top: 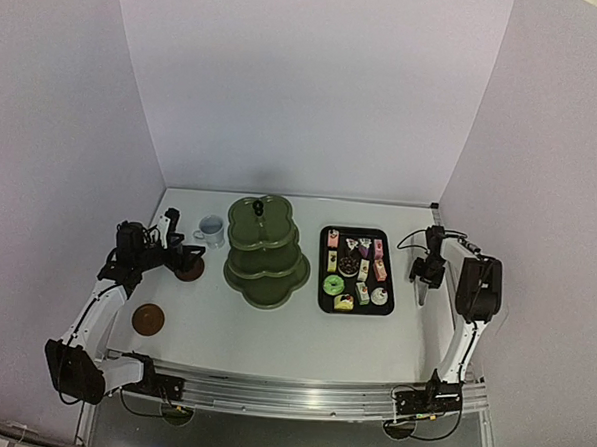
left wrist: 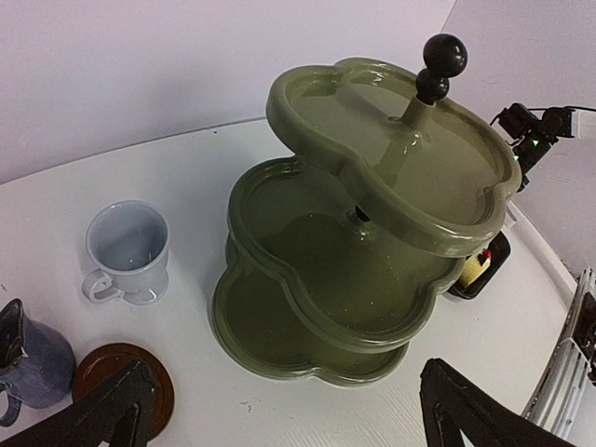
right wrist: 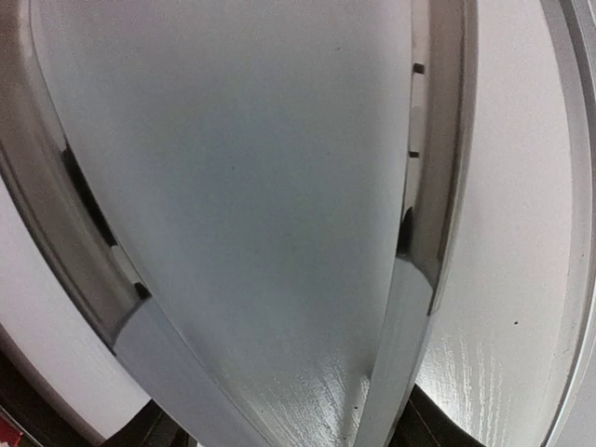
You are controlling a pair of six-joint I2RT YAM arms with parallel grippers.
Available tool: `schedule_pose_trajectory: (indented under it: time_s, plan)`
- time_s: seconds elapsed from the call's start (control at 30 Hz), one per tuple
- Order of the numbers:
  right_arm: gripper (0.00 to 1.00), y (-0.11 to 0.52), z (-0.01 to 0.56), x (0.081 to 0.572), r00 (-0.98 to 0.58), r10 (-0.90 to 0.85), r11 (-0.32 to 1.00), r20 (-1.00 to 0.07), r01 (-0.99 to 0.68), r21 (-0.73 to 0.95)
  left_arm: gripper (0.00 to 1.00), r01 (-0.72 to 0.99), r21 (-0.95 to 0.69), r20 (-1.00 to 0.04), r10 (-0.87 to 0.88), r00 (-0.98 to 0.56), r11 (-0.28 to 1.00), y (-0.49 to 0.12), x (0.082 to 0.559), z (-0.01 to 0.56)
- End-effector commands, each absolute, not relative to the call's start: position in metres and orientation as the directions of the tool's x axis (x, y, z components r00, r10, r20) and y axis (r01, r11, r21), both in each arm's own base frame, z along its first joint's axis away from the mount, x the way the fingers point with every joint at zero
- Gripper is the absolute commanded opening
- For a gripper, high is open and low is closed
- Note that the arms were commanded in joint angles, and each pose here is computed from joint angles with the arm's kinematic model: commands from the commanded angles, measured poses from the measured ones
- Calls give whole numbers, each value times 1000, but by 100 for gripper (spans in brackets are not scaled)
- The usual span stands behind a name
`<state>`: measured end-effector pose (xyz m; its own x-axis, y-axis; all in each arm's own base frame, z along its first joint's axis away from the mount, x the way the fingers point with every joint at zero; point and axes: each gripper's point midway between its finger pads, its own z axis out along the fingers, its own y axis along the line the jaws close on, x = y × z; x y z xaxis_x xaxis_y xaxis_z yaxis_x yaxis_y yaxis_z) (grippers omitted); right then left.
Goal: Serve the afternoon tea
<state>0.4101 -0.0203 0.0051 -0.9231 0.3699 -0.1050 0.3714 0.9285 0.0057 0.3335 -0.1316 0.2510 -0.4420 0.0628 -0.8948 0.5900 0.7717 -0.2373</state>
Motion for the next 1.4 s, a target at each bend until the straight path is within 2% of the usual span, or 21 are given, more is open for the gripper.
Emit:
schedule_pose_trajectory:
  time_s: [0.0,0.17,0.3,0.57,0.7,0.87,1.0,1.17,1.37]
  plan:
    - [60,-17,-12,399,-927,371,929,-51,371,-3,99,605,-180,-925,77,-373,775,-131,338,265]
    - [51,-16,-14,398,-929,366,930,-47,366,-1,99,610,-164,-929,86,-360,775,-130,337,265]
    - [44,-13,12,407,-920,379,925,-100,377,40,100,610,-161,-930,88,-358,776,-130,337,265]
    - [44,-15,118,418,-865,418,908,-278,406,105,100,624,-153,-932,97,-348,766,-132,339,266]
    - [43,-19,146,410,-862,398,913,-313,405,47,100,636,-138,-939,104,-327,759,-134,340,270]
    - [43,4,174,406,-879,315,942,-358,335,8,100,653,-133,-947,99,-305,746,-137,340,277]
    - [43,24,202,403,-871,279,956,-405,292,31,99,659,-135,-953,85,-292,740,-138,341,282]
    - [43,72,232,390,-870,172,985,-462,156,73,100,666,-144,-957,70,-283,732,-140,339,287]
    - [43,116,225,347,-897,9,999,-443,-11,44,100,681,-153,-959,59,-277,716,-143,331,289]
